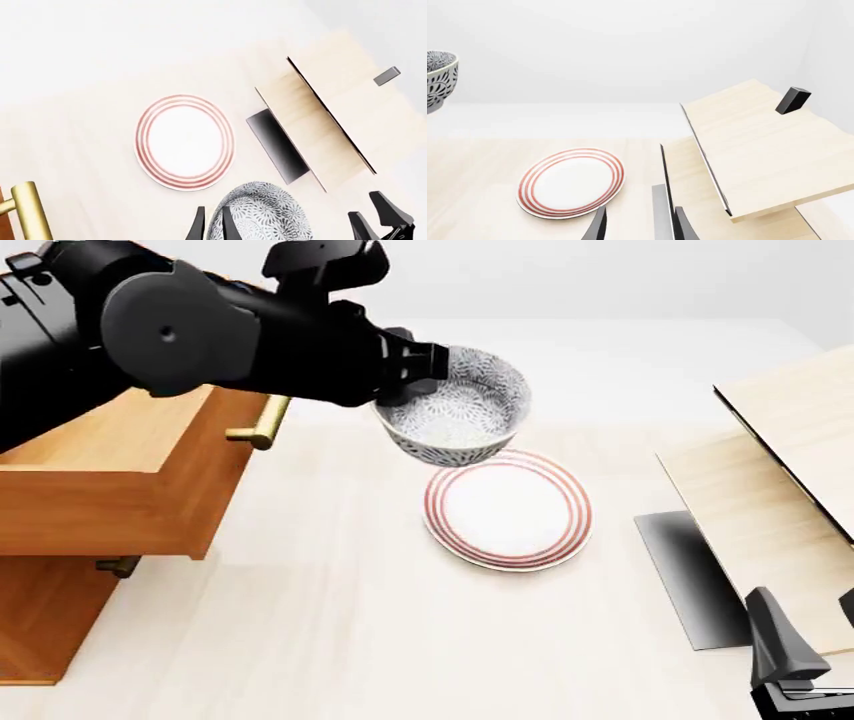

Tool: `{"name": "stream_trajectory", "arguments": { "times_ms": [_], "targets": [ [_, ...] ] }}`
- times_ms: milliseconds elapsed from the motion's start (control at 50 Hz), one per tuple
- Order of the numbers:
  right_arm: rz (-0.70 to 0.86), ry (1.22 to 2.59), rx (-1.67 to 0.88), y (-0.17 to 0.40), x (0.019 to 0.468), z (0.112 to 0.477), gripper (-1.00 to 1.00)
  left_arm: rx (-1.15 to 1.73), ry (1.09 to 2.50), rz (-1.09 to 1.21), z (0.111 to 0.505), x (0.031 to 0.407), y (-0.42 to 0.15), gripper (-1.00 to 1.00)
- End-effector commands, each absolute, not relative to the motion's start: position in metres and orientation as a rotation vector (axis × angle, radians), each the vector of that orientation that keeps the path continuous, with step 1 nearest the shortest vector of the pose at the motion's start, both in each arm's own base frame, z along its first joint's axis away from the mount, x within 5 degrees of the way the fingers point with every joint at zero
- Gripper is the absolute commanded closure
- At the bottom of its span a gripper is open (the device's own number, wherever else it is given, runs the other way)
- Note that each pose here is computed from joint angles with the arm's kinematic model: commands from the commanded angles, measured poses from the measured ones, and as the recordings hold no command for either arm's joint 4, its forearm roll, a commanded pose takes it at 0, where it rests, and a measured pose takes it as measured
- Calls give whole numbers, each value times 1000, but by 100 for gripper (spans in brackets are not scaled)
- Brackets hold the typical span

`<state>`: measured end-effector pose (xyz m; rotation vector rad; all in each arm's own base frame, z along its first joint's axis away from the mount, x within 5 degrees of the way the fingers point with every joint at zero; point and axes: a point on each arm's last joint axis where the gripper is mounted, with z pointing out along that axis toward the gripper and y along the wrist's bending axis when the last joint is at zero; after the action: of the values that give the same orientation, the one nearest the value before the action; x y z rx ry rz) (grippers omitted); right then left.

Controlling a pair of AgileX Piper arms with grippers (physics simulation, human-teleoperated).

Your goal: Open the top drawer of the cabinet and put the bowl in it.

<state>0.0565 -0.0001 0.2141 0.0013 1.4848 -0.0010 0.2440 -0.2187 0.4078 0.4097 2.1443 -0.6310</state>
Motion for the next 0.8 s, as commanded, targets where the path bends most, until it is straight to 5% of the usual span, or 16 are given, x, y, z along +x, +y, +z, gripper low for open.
{"name": "stream_trajectory", "arguments": {
  "times_ms": [20,800],
  "targets": [
    [-1,1485,1,0,56,214,-100,365,2114,-620,439,254,-209,100],
    [-1,1485,1,0,56,214,-100,175,2074,-519,488,280,-154,100]
  ]
}}
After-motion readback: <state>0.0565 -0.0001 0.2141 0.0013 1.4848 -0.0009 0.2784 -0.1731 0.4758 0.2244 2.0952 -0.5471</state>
